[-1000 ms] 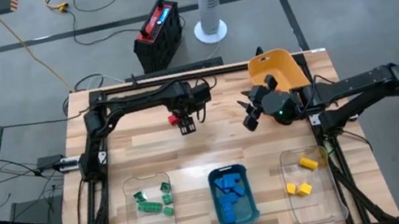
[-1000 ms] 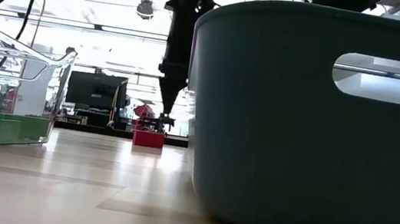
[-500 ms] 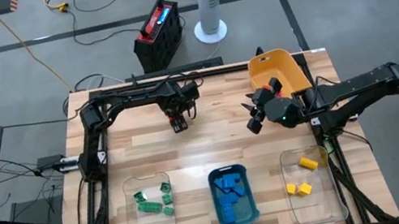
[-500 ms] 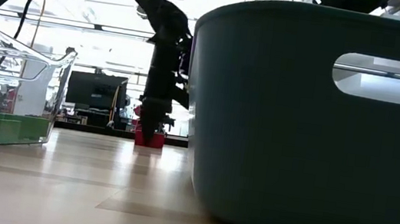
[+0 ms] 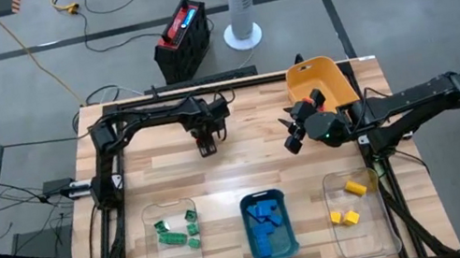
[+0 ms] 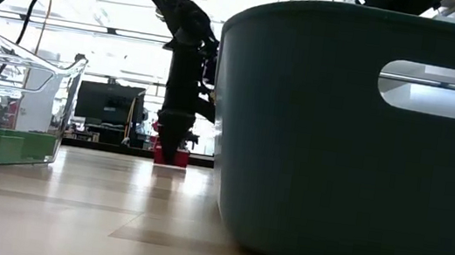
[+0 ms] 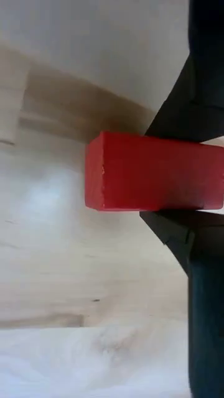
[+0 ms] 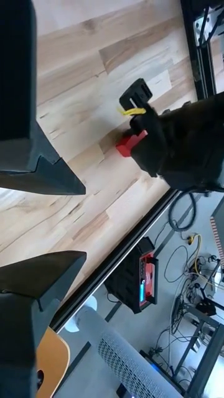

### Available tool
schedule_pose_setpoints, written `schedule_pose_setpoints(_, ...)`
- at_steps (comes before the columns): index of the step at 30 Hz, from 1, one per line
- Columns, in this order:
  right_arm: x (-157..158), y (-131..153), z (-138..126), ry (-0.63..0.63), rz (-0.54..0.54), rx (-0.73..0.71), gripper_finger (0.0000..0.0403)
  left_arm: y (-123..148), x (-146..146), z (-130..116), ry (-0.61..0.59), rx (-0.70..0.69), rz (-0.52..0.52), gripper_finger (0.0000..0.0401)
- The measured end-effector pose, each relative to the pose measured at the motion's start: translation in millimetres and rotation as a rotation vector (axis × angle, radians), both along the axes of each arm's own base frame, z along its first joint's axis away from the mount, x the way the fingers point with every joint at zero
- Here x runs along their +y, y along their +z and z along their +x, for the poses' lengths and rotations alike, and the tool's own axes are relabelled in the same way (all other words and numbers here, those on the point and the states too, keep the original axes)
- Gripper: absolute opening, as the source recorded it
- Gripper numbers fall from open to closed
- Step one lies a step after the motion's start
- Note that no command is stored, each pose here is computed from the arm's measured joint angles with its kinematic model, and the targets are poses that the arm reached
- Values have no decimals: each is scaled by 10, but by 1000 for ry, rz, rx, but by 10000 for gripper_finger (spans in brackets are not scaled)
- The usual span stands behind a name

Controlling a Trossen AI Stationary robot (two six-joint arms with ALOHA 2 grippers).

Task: Sort blocks

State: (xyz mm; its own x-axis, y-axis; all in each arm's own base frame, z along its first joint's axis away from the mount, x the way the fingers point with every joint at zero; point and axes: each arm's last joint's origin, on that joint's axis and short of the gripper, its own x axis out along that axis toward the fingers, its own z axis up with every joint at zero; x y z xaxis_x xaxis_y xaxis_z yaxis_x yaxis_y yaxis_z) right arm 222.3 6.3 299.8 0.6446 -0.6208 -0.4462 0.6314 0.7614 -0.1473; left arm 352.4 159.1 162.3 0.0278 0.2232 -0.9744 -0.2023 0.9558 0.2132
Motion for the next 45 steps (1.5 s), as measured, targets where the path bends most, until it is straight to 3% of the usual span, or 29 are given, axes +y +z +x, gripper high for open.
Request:
schedule_pose_setpoints(8, 0, -3, -2, 1, -2, 6, 166, 547, -154, -3, -74, -184, 94, 124)
schedule_pose_setpoints(13, 3, -9, 27, 16, -22, 16, 166, 1133, -413, -30, -208, -465, 236, 124)
schedule_pose_setpoints(17, 42, -41, 109, 87, -108, -7, 166, 1353, -649, -115, -334, -699, 295, 124)
schedule_pose_setpoints(22, 165, -8, 183, 217, -238, -151, 166, 1221, -830, -309, -409, -960, 309, 137)
schedule_pose_setpoints(28, 245, 25, 279, 463, -254, -355, 177, 1077, -927, -496, -432, -1183, 277, 138)
schedule_pose_setpoints(33, 244, -79, 495, 529, -288, -398, 219, 1068, -1021, -521, -508, -1308, 197, 139)
schedule_pose_setpoints(38, 239, -217, 789, 532, -365, -386, 263, 993, -1074, -481, -557, -1331, 151, 140)
schedule_pose_setpoints(45, 277, -215, 1036, 533, -348, -385, 276, 995, -1081, -483, -568, -1338, 120, 141)
